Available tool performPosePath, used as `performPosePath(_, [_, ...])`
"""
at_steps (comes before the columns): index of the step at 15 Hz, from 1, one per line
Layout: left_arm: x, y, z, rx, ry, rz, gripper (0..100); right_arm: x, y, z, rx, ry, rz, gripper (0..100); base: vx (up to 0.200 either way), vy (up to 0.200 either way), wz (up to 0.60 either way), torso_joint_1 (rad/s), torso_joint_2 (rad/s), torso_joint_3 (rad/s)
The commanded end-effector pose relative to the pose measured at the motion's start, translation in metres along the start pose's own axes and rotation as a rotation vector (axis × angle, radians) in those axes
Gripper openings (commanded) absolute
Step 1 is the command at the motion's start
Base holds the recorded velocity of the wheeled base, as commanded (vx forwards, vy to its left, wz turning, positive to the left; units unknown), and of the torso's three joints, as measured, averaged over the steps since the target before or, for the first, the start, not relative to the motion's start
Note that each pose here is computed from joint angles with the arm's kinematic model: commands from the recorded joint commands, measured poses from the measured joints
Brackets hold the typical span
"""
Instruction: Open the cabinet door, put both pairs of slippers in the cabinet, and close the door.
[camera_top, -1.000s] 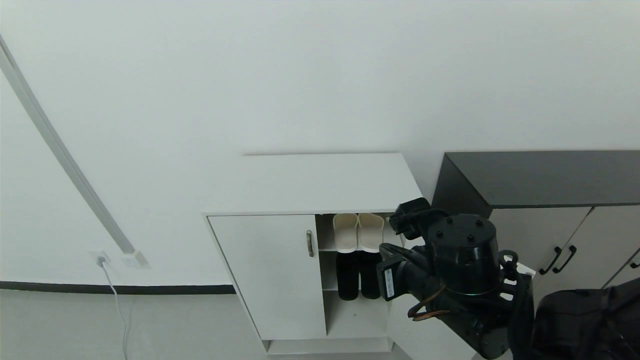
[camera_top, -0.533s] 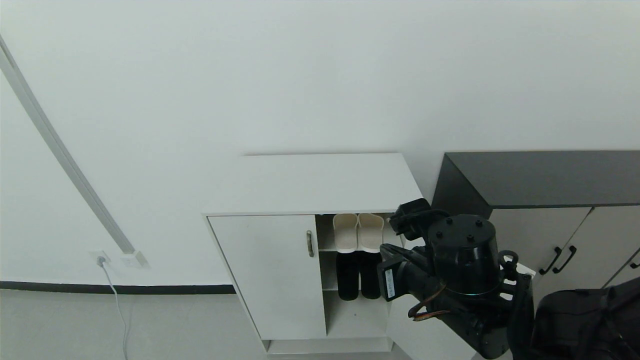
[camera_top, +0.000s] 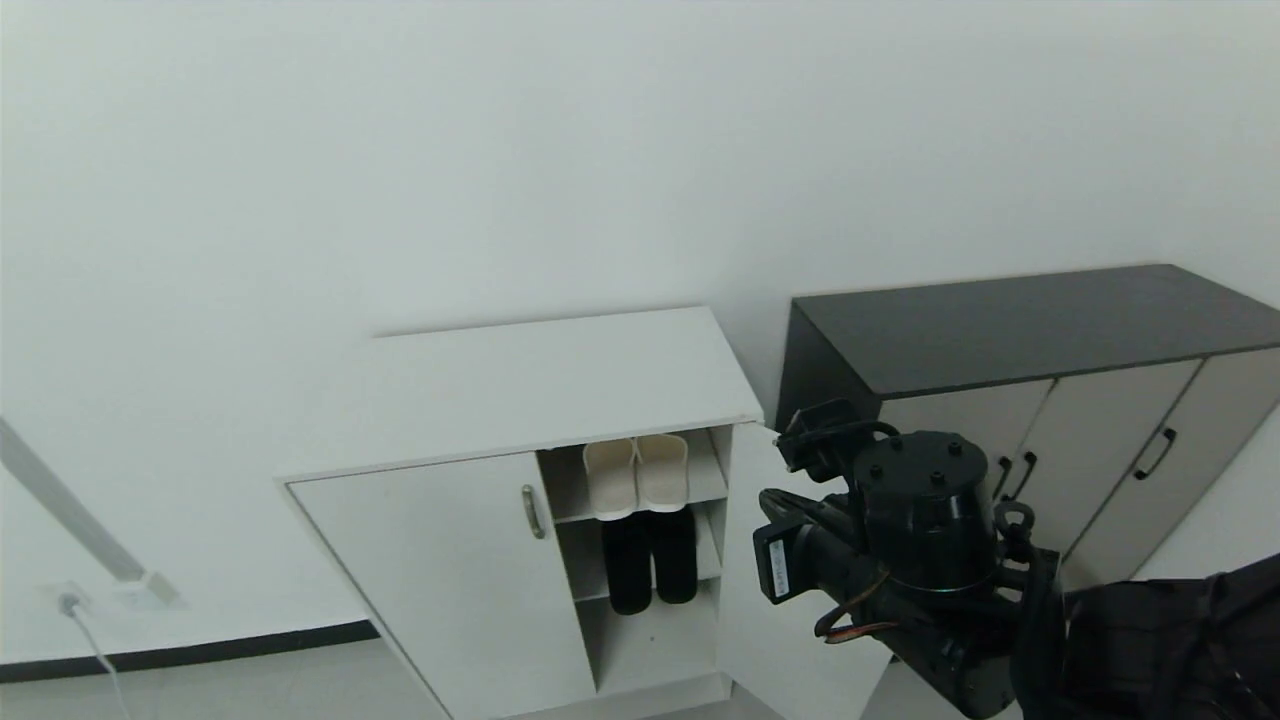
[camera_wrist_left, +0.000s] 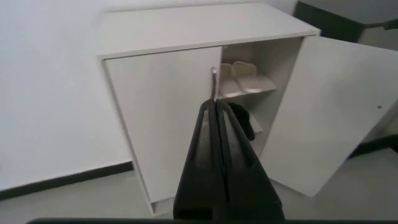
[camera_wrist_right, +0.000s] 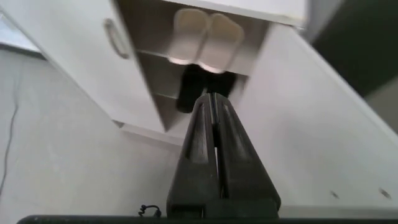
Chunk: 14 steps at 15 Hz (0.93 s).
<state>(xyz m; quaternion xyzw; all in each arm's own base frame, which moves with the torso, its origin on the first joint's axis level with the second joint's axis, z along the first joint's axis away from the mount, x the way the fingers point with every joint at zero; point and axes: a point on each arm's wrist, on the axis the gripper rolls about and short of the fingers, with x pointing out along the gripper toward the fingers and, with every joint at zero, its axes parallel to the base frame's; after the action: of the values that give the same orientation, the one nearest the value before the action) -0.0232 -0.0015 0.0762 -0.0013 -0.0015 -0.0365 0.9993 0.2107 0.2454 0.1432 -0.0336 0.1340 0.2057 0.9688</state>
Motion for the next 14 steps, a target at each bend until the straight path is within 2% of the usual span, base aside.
performPosePath(1, [0.0001, 0.0, 0.0, 0.0, 0.002, -0.001, 0, 0.0045, -0.0028, -0.0024, 0.0, 0.009, -0.012, 0, 0.0, 0.0, -0.6, -0.002, 0.0, 0.012])
performPosePath(8, [0.0001, 0.0, 0.0, 0.0, 0.002, 0.001, 0, 0.0101, -0.0069, -0.003, 0.0, -0.014, -0.028, 0, 0.0, 0.0, 0.0, 0.0, 0.0, 0.0])
performPosePath(14, [0.0001, 0.0, 0.0, -0.003, 0.002, 0.002, 0, 0.0127, -0.006, -0.0044, -0.004, -0.022, -0.029, 0, -0.2, 0.0, 0.0, -0.002, 0.0, 0.001])
